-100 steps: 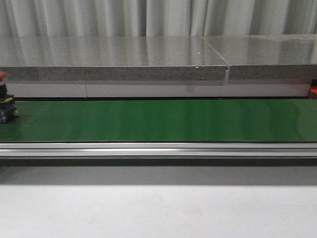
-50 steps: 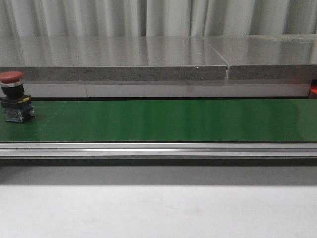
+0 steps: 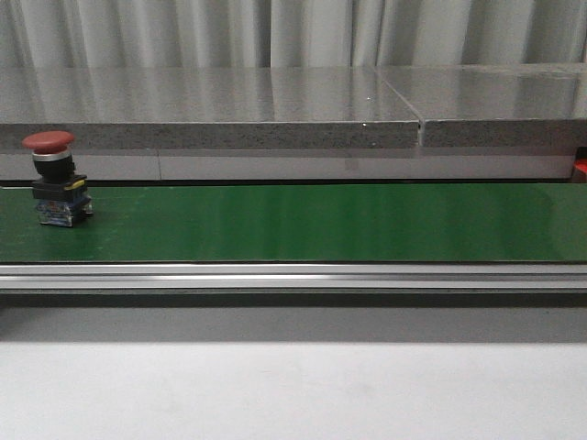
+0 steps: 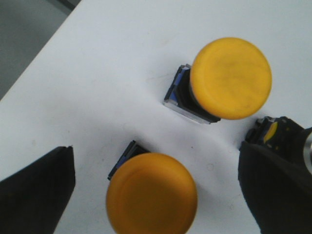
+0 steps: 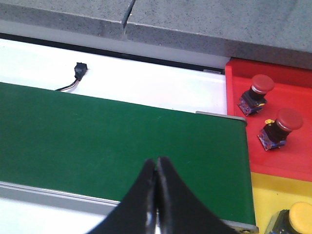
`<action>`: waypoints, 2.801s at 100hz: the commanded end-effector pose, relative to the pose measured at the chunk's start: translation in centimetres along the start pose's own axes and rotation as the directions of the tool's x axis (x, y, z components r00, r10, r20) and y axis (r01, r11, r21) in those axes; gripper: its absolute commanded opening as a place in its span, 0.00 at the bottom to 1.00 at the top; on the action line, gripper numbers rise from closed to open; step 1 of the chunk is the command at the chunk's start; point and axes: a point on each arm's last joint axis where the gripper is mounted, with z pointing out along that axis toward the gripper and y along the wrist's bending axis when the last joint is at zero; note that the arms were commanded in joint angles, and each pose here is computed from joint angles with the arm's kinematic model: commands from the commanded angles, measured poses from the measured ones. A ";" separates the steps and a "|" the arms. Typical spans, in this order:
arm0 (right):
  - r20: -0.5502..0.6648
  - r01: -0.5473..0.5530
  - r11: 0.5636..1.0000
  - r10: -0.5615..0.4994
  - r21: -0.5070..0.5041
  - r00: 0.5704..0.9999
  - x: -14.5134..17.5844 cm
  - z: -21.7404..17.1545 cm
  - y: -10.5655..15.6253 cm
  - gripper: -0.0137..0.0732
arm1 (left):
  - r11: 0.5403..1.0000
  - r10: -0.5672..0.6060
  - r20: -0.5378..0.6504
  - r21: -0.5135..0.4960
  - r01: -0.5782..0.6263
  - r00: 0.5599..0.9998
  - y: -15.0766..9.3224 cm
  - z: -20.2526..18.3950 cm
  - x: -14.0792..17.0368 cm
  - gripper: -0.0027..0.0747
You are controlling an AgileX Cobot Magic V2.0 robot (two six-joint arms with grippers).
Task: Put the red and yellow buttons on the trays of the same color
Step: 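Move the left gripper to a yellow button and grasp it, then set the yellow button on the green belt and release it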
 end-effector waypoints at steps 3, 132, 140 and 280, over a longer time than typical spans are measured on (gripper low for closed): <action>0.092 0.003 1.000 -0.004 0.014 0.996 -1.4 -0.5 -0.1 0.08 | 1.000 -0.009 0.119 0.010 0.008 0.993 -0.3 -2.2 -1.9 0.83; 0.092 0.003 1.000 -0.004 0.014 0.996 -1.4 -0.5 -0.1 0.08 | 0.960 0.099 0.377 0.208 -0.189 0.921 -7.8 -23.7 1.4 0.03; 0.092 0.003 1.000 -0.004 0.014 0.996 -1.4 -0.5 -0.1 0.08 | 0.949 0.140 0.339 0.223 -0.224 0.930 -8.9 -22.7 2.4 0.03; 0.092 0.003 1.000 -0.004 0.014 0.996 -1.4 -0.5 -0.1 0.08 | 0.899 0.265 0.183 0.310 -0.311 0.947 -13.1 -13.7 5.0 0.88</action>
